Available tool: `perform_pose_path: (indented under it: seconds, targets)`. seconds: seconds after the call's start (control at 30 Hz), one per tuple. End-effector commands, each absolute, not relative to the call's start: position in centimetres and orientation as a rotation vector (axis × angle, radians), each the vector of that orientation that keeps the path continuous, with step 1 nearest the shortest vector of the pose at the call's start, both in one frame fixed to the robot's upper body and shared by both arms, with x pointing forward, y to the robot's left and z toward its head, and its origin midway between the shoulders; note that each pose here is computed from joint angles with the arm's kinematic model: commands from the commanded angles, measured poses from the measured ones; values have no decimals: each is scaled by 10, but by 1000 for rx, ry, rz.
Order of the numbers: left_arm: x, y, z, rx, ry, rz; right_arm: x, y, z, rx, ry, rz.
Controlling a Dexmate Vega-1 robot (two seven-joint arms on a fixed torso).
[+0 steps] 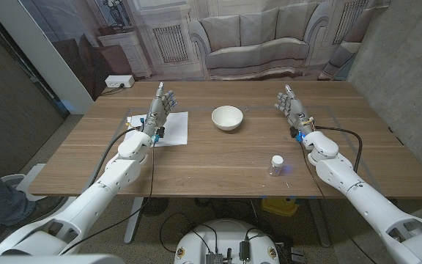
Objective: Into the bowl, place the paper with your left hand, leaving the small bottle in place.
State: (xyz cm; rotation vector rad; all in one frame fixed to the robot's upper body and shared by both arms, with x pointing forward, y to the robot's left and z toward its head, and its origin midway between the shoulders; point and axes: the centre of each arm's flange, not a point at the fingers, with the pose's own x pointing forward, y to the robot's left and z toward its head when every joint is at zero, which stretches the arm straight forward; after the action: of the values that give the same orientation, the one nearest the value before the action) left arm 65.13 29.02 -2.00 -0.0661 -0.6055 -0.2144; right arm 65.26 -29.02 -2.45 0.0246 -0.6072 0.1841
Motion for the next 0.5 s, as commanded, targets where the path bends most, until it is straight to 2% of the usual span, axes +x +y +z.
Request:
perform_pose_path:
  seconds: [0.03,0.5]
  targets:
    - [653,285,-13,-96,-607,-252,654,-294,-29,12,-610,168]
    - [653,288,-9,-45,-590,-267,647,-289,-32,-38,-589,133]
